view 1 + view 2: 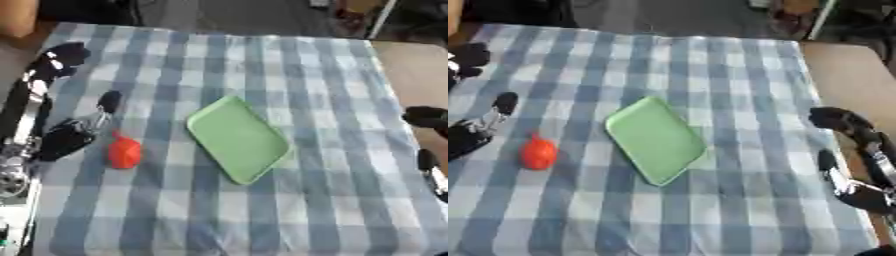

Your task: Pick up objects on the table and place them in the box.

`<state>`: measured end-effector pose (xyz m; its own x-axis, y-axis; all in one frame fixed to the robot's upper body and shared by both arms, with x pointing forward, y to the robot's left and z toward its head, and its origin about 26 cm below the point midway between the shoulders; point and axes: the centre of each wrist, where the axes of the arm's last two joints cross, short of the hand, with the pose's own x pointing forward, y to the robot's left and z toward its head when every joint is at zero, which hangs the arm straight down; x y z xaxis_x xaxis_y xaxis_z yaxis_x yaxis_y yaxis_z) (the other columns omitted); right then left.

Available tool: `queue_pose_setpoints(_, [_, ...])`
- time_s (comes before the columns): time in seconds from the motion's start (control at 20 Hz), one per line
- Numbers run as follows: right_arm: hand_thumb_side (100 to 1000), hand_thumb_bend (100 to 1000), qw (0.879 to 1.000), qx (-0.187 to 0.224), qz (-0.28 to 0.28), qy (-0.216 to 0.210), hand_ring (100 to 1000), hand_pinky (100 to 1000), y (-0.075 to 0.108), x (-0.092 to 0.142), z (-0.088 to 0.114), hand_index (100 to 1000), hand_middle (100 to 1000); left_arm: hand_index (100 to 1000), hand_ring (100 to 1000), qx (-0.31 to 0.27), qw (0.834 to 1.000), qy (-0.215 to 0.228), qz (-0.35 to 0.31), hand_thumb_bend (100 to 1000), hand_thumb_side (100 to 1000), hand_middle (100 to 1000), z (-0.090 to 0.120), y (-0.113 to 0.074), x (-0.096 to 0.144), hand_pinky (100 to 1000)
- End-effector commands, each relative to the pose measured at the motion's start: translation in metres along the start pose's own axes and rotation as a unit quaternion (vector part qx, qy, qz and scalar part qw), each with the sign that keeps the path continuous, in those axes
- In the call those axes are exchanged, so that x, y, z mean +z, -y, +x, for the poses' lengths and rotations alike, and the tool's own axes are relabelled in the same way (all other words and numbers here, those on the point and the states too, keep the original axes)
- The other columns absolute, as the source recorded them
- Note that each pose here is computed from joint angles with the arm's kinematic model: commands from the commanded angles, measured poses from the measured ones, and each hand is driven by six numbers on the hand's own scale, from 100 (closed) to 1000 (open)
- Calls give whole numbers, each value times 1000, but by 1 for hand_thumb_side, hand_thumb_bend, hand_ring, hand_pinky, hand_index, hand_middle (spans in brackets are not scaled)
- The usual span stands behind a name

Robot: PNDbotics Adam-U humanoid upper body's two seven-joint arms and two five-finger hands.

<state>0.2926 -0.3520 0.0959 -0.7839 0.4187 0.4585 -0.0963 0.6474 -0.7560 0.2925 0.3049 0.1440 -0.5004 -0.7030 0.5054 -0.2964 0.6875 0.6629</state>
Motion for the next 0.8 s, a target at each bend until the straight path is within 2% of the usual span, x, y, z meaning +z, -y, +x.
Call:
queue_pose_setpoints(0.05, [459,100,988,62,104,93,829,832,8,0,2,842,855,873,816,-8,1000,10,2,556,626,884,3,-4,-3,825])
queue_pose_setpoints(0.8, [457,100,988,62,104,92,829,832,8,0,2,842,855,876,818,-21,1000,10,-10,555,635,883,1,-5,-1,827])
